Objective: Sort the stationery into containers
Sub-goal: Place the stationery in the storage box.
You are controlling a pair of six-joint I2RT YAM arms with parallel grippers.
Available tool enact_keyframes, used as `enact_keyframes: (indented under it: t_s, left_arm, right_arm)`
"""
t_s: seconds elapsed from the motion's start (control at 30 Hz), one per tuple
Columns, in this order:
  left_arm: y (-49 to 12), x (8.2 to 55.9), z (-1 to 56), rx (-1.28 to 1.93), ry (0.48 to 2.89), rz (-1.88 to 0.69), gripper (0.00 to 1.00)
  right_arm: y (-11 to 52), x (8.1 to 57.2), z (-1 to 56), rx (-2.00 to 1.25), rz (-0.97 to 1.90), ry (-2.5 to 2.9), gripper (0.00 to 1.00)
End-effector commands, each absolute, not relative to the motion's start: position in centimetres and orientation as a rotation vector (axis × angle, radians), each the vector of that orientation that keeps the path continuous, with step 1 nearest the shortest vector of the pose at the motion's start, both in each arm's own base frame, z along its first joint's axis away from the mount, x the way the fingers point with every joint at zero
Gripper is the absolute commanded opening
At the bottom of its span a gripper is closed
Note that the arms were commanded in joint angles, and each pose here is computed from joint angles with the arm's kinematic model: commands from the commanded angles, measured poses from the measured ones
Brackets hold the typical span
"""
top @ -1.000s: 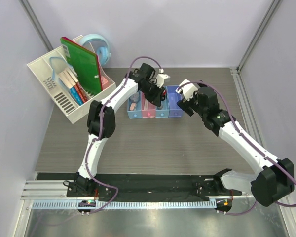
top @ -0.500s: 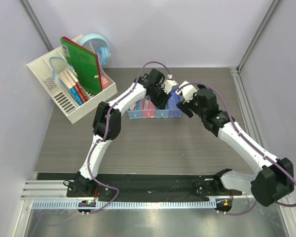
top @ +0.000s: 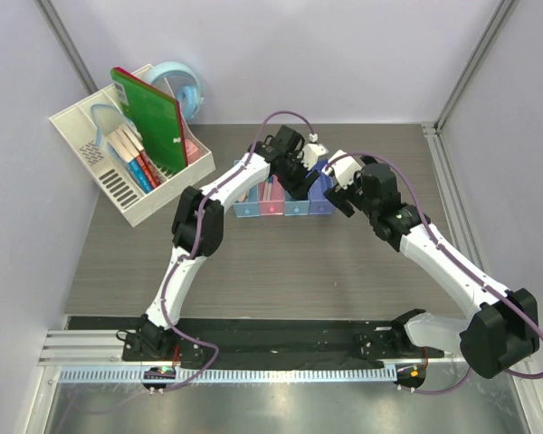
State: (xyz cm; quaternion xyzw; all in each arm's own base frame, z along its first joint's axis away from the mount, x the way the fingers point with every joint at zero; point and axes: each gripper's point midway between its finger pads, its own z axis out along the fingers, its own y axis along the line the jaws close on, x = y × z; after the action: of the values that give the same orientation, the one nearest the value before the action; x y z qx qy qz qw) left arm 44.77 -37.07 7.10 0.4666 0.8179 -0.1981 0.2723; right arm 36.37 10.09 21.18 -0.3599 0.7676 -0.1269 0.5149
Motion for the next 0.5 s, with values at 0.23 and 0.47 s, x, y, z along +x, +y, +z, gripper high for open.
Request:
enact_keyframes:
  t_s: [0.23, 0.47]
  left_arm:
    - [-37.2, 45.3, 14.5, 1.177, 2.079, -0.550, 0.63]
    - [-35.8, 44.5, 19.7, 1.142, 2.005, -0.520, 0.64]
  right_arm:
    - [10.2, 36.8, 22.9, -0.816, -0.291, 1.796, 1.00]
    - [10.4, 36.9, 23.4, -0.800, -0.277, 1.791, 1.00]
